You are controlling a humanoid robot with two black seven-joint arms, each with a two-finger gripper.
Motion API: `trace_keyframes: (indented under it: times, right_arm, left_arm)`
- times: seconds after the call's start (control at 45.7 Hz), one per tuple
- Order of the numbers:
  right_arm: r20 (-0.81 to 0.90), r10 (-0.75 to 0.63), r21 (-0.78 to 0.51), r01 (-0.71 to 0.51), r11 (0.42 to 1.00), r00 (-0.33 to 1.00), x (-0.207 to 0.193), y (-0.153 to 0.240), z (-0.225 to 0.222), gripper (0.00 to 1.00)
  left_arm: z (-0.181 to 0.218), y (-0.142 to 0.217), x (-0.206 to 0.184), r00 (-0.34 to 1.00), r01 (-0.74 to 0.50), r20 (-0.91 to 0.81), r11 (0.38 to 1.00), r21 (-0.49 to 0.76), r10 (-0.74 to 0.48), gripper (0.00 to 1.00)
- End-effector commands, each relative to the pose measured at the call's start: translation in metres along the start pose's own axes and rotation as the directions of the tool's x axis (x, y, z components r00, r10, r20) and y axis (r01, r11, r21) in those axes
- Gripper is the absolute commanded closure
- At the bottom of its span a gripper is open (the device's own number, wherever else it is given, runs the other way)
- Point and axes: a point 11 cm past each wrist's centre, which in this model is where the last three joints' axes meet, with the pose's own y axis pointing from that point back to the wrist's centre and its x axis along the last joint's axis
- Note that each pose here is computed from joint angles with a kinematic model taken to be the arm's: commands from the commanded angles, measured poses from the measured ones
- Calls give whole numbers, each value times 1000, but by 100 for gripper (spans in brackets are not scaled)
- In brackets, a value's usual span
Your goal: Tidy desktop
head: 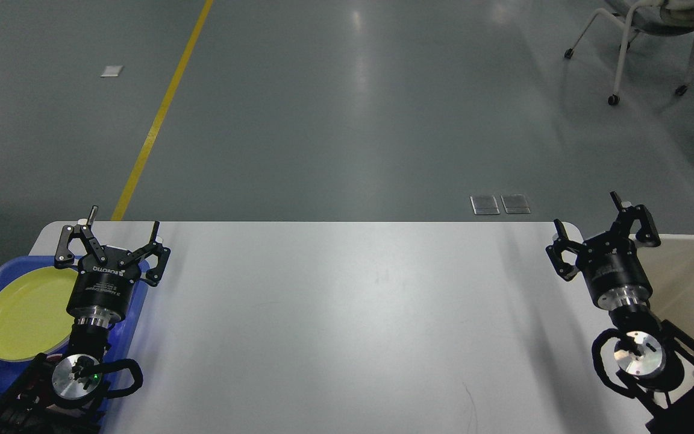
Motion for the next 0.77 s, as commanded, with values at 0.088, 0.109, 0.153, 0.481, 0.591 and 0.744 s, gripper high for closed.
trace_keyframes:
  times: [0.088, 0.109, 0.153, 0.481, 0.591, 0.744]
  right_arm:
    - [2, -3, 3, 3, 1000, 1000, 28, 16, 4, 0]
    - [-6, 3, 5, -3, 1000, 1000, 33, 16, 2, 0]
    - [-26, 26, 12, -26, 1000, 999, 47, 17, -5, 0]
    - [-19, 15, 25, -14, 1000, 1000, 48, 11, -9, 0]
    - [8, -10, 22, 10, 1000, 1000, 39, 10, -3, 0]
    - [14, -3, 34, 3, 999, 1000, 40, 10, -6, 0]
  left_arm:
    - [0, 0, 0, 1000, -1, 0, 1000, 0, 1, 4]
    - [0, 0, 0, 1000, -1, 0, 1000, 2, 1, 4]
    - [0, 0, 0, 1000, 0, 0, 1000, 2, 0, 4]
    - [0, 0, 0, 1000, 0, 0, 1000, 0, 0, 4]
    - [0, 0, 0, 1000, 0, 0, 1000, 2, 0, 4]
    - [0, 0, 0, 1000, -1, 0, 1000, 2, 1, 4]
